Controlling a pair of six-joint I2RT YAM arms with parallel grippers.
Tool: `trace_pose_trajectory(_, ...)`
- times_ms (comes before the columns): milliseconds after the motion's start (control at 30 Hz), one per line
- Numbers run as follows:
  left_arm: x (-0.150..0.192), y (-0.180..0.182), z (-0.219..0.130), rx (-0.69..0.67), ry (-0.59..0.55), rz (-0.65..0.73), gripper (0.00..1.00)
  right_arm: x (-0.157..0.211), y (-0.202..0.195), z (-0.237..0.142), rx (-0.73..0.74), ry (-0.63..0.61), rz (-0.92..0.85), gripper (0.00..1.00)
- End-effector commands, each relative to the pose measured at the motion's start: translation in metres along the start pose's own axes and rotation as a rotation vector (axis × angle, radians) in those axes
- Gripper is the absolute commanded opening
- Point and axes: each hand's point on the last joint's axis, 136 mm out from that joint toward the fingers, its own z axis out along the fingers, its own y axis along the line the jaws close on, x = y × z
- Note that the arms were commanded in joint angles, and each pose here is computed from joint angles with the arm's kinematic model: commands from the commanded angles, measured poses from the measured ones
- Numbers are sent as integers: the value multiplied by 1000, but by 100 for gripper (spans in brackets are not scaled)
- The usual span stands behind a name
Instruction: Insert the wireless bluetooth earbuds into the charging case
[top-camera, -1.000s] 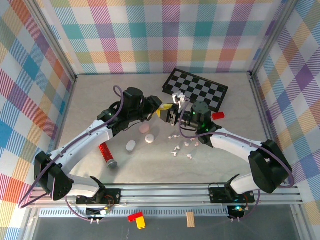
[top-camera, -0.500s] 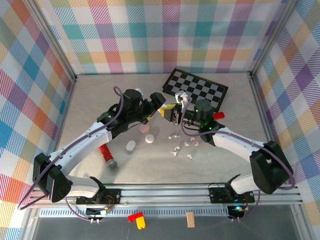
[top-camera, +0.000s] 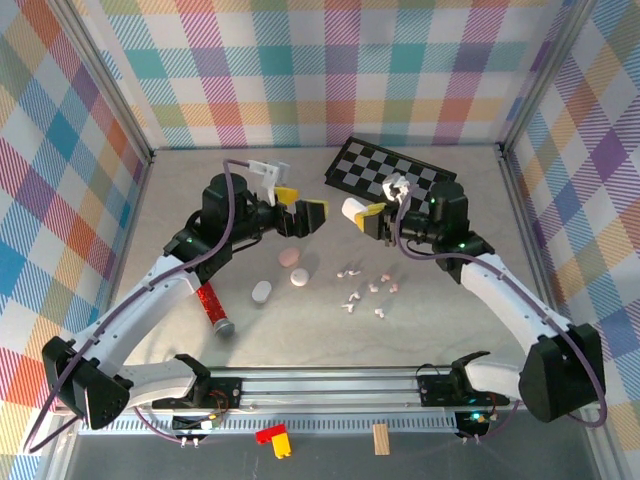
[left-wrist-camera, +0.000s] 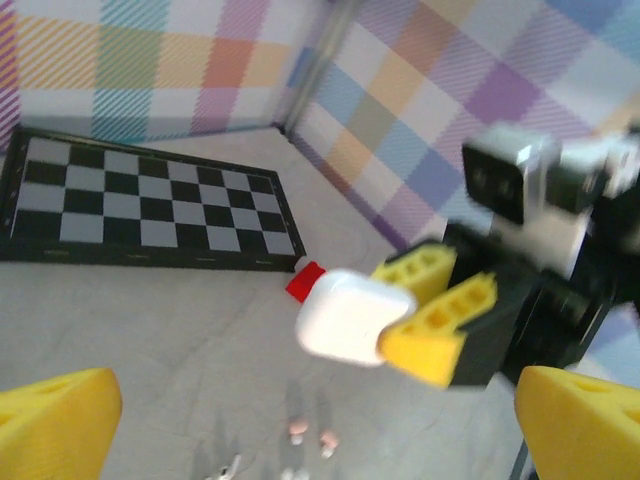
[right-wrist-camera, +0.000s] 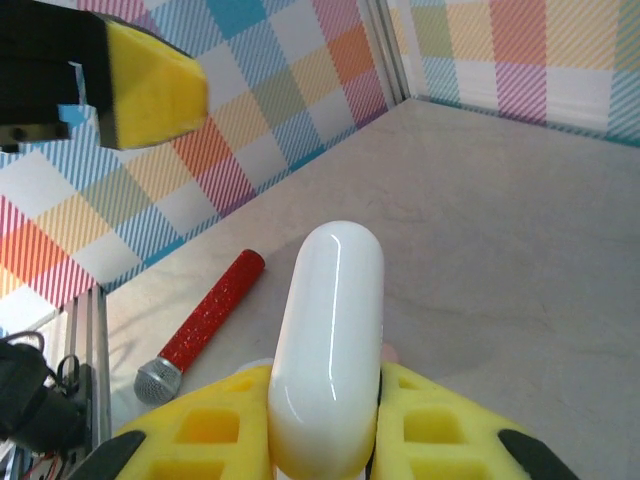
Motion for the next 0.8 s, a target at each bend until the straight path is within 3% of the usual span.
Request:
trace_pose_trajectory(0,12,-20,-5,130,9,238,91,2,32,-17,-101,94,-105,7)
trace_pose_trajectory(33,15,-24,-5,156,8,263,87,-2,37,-19,-113,100,-123,7)
trace_pose_trajectory(300,35,-52,-5,377,6,411,78,-24,72,-31,-264,113,-144,7)
trace_pose_trajectory(533,44,-74,-1,520,53,418,60,-26,91,-36,-403,131,-144,8)
trace_pose_trajectory(767,53,-98,5,628,105,443,47,-27,91,-34,-428,147,-129,8)
